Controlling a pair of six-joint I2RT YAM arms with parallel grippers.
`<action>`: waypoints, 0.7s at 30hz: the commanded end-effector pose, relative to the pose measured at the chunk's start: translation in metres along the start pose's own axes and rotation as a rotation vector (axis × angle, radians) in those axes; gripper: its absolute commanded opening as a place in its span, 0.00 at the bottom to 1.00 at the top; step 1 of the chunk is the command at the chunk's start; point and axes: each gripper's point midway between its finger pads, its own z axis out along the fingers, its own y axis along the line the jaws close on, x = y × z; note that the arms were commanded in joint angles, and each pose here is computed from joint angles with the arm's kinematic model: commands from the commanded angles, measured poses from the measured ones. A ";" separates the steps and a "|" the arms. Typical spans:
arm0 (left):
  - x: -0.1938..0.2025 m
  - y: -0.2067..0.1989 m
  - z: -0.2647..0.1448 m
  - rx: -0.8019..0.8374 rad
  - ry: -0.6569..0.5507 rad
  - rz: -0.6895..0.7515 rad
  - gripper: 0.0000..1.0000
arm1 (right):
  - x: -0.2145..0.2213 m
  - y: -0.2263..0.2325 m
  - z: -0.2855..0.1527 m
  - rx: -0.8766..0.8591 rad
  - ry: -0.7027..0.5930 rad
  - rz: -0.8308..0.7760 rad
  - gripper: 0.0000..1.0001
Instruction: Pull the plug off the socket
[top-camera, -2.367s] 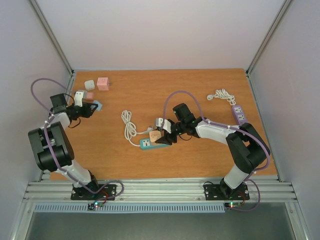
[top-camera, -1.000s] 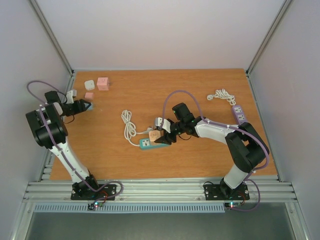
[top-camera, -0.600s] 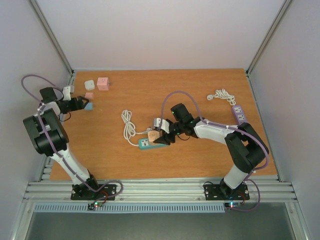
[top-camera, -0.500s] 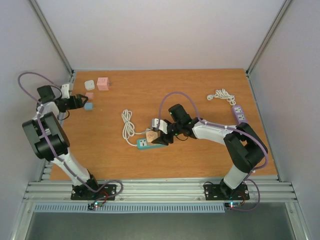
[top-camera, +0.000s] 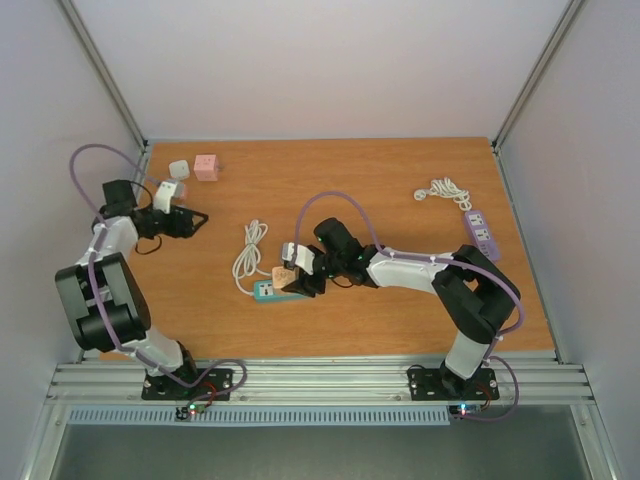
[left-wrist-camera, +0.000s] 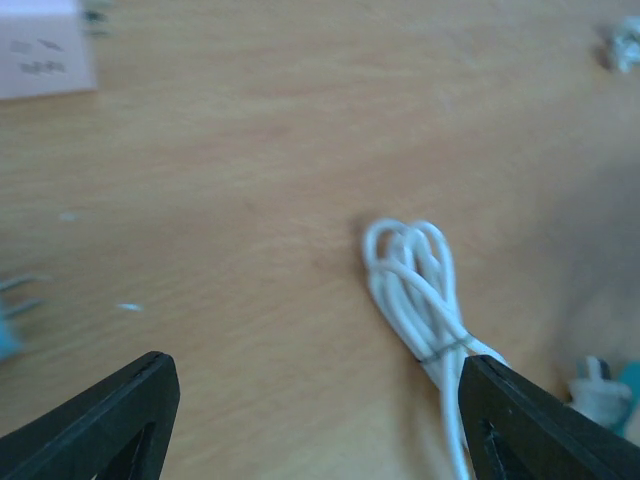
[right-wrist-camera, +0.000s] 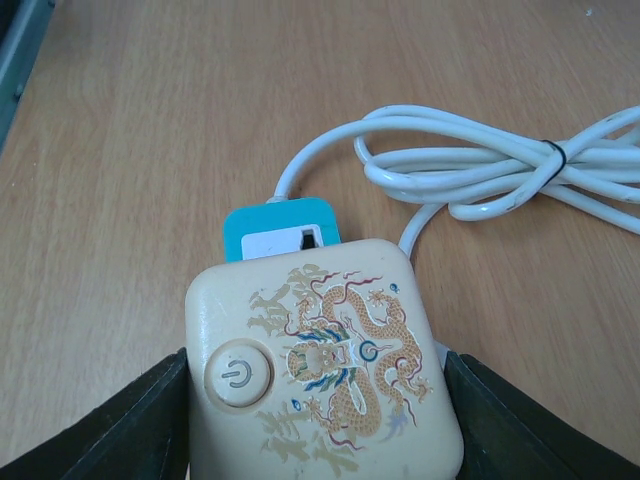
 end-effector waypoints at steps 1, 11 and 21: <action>0.011 -0.044 0.002 0.108 0.021 0.134 0.79 | 0.061 0.037 0.015 -0.102 0.183 0.187 0.55; 0.038 -0.112 0.009 0.281 0.069 0.317 0.81 | 0.038 0.027 -0.003 -0.052 0.066 0.142 0.92; 0.064 -0.171 0.010 0.420 0.076 0.548 0.90 | 0.035 0.024 -0.028 -0.071 -0.027 0.103 0.99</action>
